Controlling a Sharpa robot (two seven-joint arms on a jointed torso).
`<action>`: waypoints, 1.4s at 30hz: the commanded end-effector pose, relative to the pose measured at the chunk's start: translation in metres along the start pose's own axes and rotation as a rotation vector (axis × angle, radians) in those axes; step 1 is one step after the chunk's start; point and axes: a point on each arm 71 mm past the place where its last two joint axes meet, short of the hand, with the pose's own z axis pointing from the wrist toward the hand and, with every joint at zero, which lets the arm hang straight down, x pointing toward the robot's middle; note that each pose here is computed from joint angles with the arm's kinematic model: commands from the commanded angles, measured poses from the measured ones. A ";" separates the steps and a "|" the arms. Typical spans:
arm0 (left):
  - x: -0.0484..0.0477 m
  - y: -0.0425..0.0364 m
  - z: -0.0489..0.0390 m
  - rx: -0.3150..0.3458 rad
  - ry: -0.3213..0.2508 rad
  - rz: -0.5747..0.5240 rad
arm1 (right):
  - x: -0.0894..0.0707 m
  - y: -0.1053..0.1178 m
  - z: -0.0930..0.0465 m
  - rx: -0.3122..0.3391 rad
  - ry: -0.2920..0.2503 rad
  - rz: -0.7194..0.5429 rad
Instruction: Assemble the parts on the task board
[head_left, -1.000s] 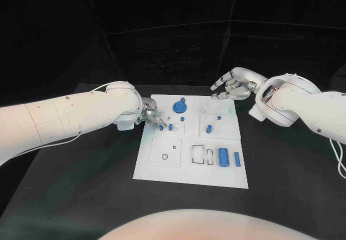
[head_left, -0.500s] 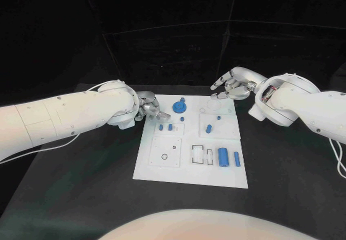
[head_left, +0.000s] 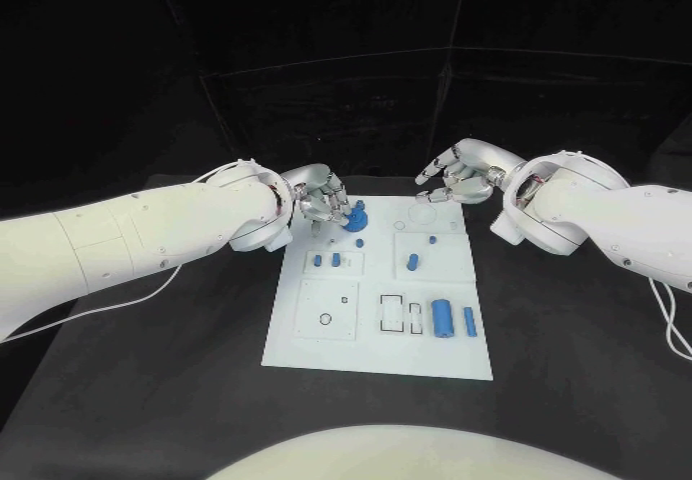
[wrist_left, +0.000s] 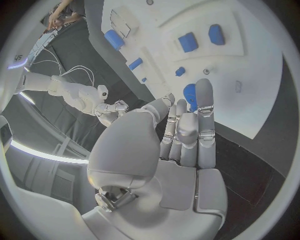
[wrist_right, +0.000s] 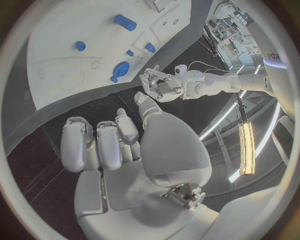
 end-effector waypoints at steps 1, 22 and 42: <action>-0.0009 -0.0138 0.0052 0.166 -0.020 0.077 | -0.001 0.002 0.001 -0.011 -0.006 -0.003; 0.0292 -0.0215 0.0341 0.196 0.117 0.416 | 0.002 0.008 0.005 -0.023 0.001 -0.002; 0.0421 -0.0198 0.0394 0.167 0.171 0.437 | 0.002 0.007 0.007 -0.021 -0.004 -0.002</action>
